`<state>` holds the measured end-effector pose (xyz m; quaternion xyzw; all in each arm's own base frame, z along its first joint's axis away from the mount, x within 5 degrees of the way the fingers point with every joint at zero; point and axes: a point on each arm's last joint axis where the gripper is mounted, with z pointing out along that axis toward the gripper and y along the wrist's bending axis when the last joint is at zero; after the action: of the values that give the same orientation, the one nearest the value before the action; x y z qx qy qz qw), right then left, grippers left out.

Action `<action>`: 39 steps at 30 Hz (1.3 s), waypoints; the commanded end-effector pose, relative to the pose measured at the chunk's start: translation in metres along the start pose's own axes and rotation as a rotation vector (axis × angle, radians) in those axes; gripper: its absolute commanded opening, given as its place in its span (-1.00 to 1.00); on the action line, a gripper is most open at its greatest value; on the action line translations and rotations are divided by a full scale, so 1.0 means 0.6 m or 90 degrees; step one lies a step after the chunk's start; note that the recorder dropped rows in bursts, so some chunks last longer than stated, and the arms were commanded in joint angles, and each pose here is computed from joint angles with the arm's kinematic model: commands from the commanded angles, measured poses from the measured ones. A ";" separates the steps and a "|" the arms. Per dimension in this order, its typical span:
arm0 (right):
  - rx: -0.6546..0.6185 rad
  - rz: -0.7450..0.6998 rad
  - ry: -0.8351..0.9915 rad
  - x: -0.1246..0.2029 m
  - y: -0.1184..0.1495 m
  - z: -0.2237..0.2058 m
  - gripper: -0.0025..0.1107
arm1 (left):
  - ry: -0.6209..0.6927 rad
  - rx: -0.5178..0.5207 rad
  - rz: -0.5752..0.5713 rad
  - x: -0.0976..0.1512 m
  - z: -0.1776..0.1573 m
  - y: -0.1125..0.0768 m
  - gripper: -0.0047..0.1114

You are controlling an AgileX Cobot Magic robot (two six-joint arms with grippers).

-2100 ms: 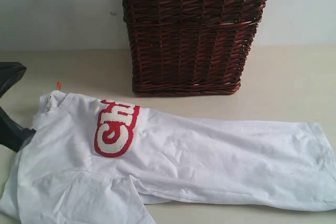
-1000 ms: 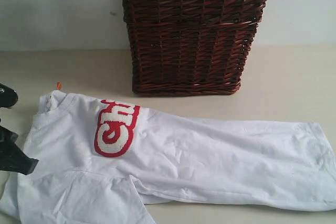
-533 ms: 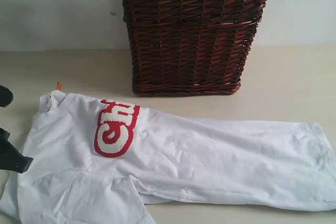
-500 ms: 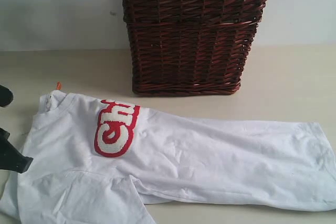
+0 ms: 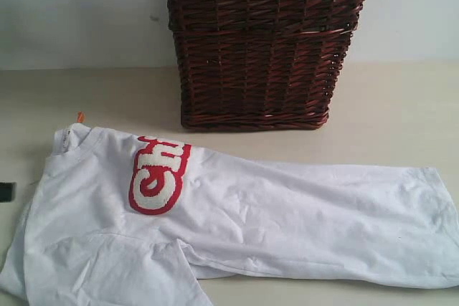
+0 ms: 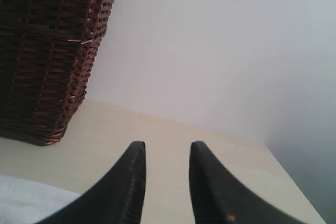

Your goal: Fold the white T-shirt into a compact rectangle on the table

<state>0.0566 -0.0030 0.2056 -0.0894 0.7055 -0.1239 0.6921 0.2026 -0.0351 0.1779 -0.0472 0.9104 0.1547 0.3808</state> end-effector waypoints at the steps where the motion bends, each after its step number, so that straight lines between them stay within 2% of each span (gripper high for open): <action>1: 0.002 0.004 0.001 0.002 0.000 0.000 -0.43 | -0.010 -0.127 -0.174 0.008 0.005 0.037 -0.92; 3: 0.002 0.004 0.001 0.002 0.000 0.000 -0.43 | 0.012 -0.129 -0.154 0.015 0.016 0.031 -0.92; 5: 0.002 0.004 0.001 0.002 0.000 0.000 -0.43 | 0.051 -0.108 -0.104 0.027 0.032 0.016 -0.92; 7: 0.002 0.004 0.001 0.002 0.000 0.000 -0.43 | 0.093 -0.058 -0.063 0.041 0.047 -0.004 -0.92; 13: 0.002 0.004 0.001 0.002 0.000 0.000 -0.43 | 0.202 0.154 -0.057 0.074 0.062 -0.068 -0.92; 15: 0.002 0.004 0.001 0.002 0.000 0.000 -0.43 | 0.210 0.207 0.005 0.082 0.065 -0.081 -0.92; 17: 0.002 0.004 0.001 0.002 0.000 0.000 -0.43 | 0.207 0.221 0.052 0.085 0.069 -0.086 -0.92; 19: 0.002 0.004 0.001 0.002 0.000 0.000 -0.43 | 0.204 0.188 0.024 0.083 0.072 -0.079 -0.92; 21: 0.002 0.004 0.001 0.002 0.000 0.000 -0.43 | 0.194 0.100 -0.051 0.080 0.077 -0.062 -0.92; 23: 0.002 0.004 0.001 0.002 0.000 0.000 -0.43 | 0.178 -0.009 -0.173 0.077 0.080 -0.040 -0.92; 25: 0.002 0.004 0.001 0.002 0.000 0.000 -0.43 | 0.150 -0.091 -0.308 0.072 0.077 -0.023 -0.92; 27: 0.002 0.004 0.001 0.002 0.000 0.000 -0.43 | 0.123 -0.115 -0.382 0.066 0.072 -0.016 -0.92; 28: 0.002 0.004 0.001 0.002 0.000 0.000 -0.43 | 0.118 -0.113 -0.390 0.063 0.070 -0.014 -0.92; 39: 0.002 0.004 0.001 0.002 0.000 0.000 -0.43 | 0.135 -0.059 -0.283 0.062 0.069 -0.023 -0.92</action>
<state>0.0566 -0.0030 0.2052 -0.0896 0.7068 -0.1237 0.6908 0.2070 -0.0328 0.1197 -0.2972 0.8977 0.1082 0.3067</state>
